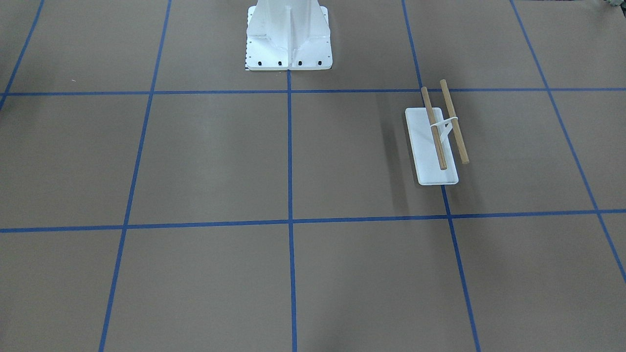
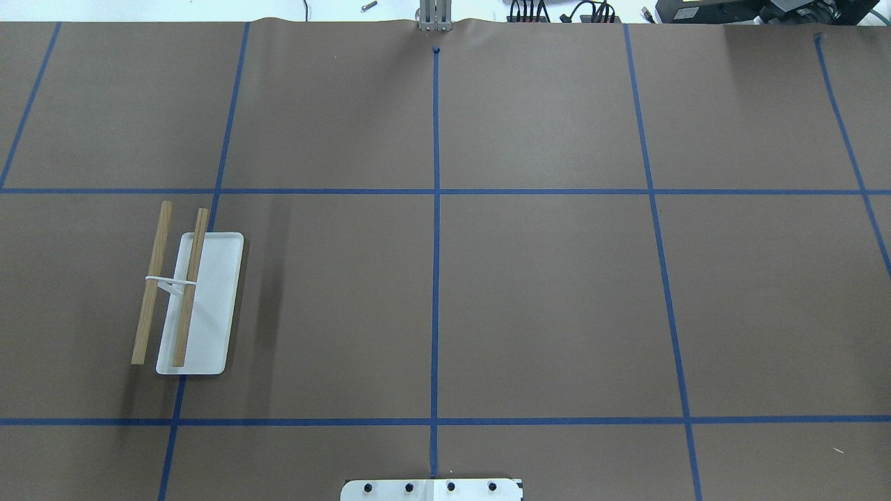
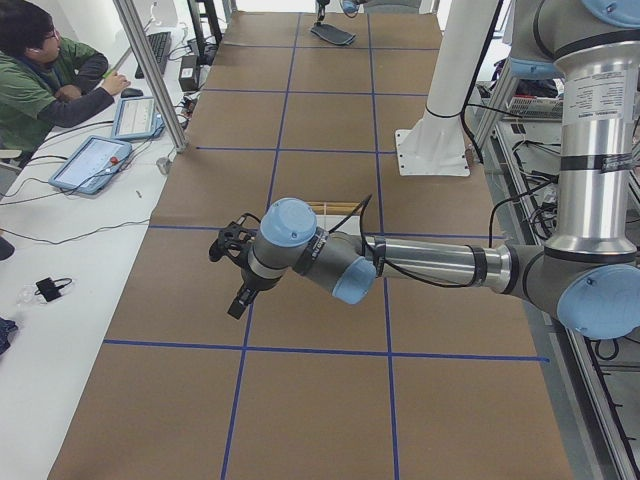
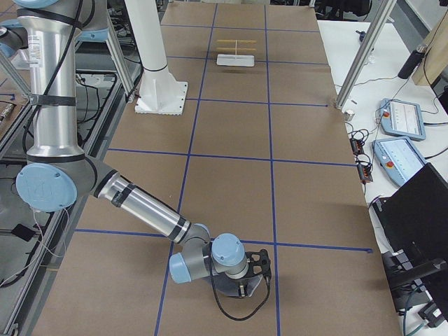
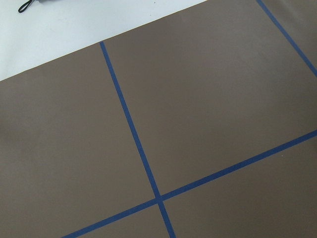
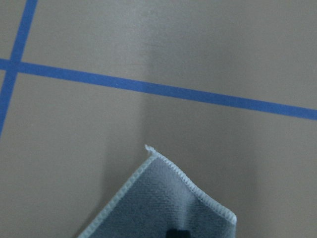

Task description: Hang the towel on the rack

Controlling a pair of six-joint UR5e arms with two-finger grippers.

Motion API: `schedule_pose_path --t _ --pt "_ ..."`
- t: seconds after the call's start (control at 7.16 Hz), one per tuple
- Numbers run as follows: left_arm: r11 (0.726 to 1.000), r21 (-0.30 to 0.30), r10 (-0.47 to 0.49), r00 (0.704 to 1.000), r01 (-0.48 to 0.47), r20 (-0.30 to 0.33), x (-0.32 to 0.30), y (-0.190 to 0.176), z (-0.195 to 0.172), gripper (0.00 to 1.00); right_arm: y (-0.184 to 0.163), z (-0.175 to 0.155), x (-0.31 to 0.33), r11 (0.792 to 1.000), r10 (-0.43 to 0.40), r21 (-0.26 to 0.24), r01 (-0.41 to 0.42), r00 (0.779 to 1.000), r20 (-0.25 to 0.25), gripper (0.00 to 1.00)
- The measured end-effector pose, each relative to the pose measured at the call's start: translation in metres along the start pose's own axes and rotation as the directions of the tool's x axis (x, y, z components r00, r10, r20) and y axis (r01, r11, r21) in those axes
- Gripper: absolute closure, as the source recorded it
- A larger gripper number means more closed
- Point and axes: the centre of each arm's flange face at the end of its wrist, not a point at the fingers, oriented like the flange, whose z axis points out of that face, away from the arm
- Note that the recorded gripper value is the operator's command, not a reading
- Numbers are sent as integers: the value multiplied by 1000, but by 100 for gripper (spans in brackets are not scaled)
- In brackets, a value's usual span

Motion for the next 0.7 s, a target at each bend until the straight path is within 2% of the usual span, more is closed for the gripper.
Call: schedule_pose_path --t 0.28,0.42,0.7 --pt "1000 -2 -3 1000 3 -1 -1 1 1 2 -39 -30 -19 1000 22 10 -22 998 56 100" --pt "1000 -3 -4 1000 4 -2 -1 1 1 2 -67 -59 -44 999 43 3 -43 997 67 100" --pt "1000 -4 -5 1000 5 -3 -1 2 1 2 -131 -138 -132 991 130 -16 -129 988 80 100"
